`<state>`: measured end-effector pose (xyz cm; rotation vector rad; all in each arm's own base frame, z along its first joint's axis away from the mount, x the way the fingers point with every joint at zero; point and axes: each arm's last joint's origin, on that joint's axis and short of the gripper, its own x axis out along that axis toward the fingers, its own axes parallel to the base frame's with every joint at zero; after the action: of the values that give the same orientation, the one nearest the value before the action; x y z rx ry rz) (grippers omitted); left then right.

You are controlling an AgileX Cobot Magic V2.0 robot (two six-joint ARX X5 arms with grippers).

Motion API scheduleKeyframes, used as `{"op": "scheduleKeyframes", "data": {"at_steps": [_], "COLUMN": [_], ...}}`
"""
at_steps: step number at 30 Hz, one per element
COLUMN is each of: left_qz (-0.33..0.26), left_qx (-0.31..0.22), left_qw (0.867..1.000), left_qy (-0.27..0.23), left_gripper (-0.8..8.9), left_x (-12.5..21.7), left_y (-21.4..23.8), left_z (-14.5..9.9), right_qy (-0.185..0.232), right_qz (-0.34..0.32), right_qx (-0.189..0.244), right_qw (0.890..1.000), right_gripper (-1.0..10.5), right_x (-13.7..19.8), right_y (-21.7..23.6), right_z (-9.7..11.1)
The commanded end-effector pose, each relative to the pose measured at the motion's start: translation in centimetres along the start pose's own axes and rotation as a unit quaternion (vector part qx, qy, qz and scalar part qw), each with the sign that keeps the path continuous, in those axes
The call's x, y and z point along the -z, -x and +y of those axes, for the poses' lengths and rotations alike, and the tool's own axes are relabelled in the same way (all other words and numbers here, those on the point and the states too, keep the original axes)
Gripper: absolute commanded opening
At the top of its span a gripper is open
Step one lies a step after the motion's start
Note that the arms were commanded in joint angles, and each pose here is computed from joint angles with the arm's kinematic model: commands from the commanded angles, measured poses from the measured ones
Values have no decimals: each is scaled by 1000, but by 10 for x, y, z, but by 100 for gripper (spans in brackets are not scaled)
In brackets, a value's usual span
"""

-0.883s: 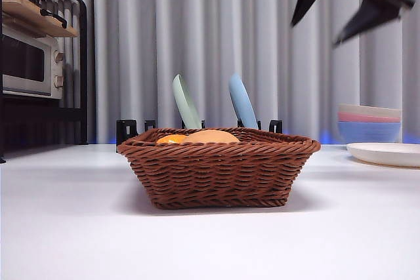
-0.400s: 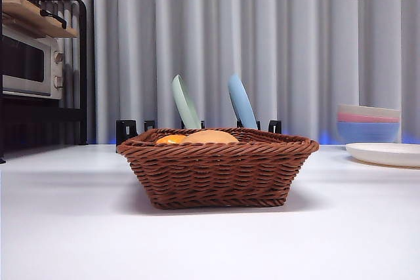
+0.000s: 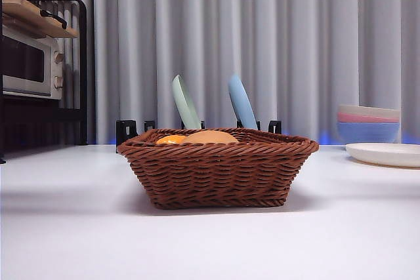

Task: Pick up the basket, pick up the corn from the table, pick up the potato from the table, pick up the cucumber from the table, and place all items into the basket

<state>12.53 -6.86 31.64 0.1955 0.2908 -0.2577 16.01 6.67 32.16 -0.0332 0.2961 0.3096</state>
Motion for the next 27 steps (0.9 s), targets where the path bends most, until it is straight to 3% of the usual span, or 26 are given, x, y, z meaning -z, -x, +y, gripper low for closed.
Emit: {"op": "scheduleKeyframes", "data": {"at_steps": [1, 6, 9, 22, 24, 27], "left_qz": [-15, -30, -26, -19, -16, -38], "left_qx": [0, 0, -1, 1, -2, -13], "left_qw": [1000, 997, 997, 997, 999, 998], "left_qy": [28, 77, 76, 74, 32, 38], "left_gripper": [-8, -6, -3, -3, -3, -3], "left_x": [31, 50, 51, 52, 53, 54], "left_y": [5, 12, 11, 10, 11, 20], "left_z": [0, 1, 1, 0, 1, 8], "right_qy": [-19, -70, -109, -108, -109, -108], "right_qz": [-17, -11, -36, -31, -31, -30], "right_qx": [-7, -21, 19, 28, 28, 28], "right_qw": [1000, 997, 993, 993, 993, 993], "right_gripper": [-12, -1, 2, 1, 1, 1], "right_x": [32, 55, 52, 53, 53, 53], "right_y": [13, 37, 41, 41, 41, 41], "right_z": [2, 1, -2, -2, -2, -2]}}
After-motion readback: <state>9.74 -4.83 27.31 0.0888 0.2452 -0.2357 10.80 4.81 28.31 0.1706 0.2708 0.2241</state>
